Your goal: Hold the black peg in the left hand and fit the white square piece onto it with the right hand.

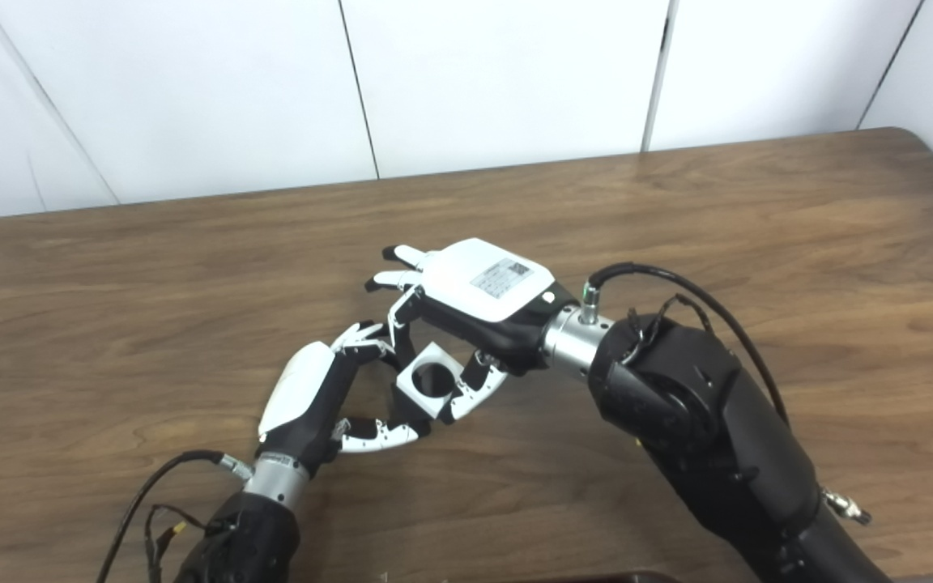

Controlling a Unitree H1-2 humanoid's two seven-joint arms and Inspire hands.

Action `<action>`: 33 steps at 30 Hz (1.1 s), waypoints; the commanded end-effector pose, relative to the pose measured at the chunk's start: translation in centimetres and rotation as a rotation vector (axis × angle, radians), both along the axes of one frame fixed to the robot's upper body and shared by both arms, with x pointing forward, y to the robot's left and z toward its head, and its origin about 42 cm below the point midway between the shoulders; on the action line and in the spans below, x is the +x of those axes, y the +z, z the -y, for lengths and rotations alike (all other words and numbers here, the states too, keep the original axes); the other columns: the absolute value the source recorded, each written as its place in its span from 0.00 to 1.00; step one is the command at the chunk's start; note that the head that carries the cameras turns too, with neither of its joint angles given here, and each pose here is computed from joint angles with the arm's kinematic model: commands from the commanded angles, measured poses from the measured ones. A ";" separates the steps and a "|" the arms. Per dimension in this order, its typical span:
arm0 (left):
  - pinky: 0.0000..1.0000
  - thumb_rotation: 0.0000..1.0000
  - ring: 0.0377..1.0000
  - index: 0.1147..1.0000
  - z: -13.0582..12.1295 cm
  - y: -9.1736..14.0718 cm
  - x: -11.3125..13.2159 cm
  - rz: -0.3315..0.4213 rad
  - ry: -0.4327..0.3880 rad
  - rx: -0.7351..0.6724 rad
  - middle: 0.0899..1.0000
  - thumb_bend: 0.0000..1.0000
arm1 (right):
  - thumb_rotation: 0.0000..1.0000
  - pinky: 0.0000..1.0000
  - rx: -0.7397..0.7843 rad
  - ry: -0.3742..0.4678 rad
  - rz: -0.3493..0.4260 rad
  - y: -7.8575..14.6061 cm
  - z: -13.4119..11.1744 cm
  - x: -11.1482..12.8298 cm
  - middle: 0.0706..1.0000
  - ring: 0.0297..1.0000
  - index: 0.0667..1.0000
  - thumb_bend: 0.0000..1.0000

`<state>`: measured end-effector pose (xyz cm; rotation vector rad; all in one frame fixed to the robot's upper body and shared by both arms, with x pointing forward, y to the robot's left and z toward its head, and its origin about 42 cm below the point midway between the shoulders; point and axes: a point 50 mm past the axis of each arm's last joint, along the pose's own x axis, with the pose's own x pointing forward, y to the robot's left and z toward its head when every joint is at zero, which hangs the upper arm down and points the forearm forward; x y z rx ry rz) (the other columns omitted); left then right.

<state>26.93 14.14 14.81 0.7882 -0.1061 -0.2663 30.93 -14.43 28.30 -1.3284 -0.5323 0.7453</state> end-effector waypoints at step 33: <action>0.88 0.09 0.95 0.43 -0.2 2.0 0.5 0.082 -0.012 0.000 0.87 0.50 | 0.14 0.91 0.014 -0.022 0.047 0.7 0.5 0.8 0.92 1.00 0.45 0.52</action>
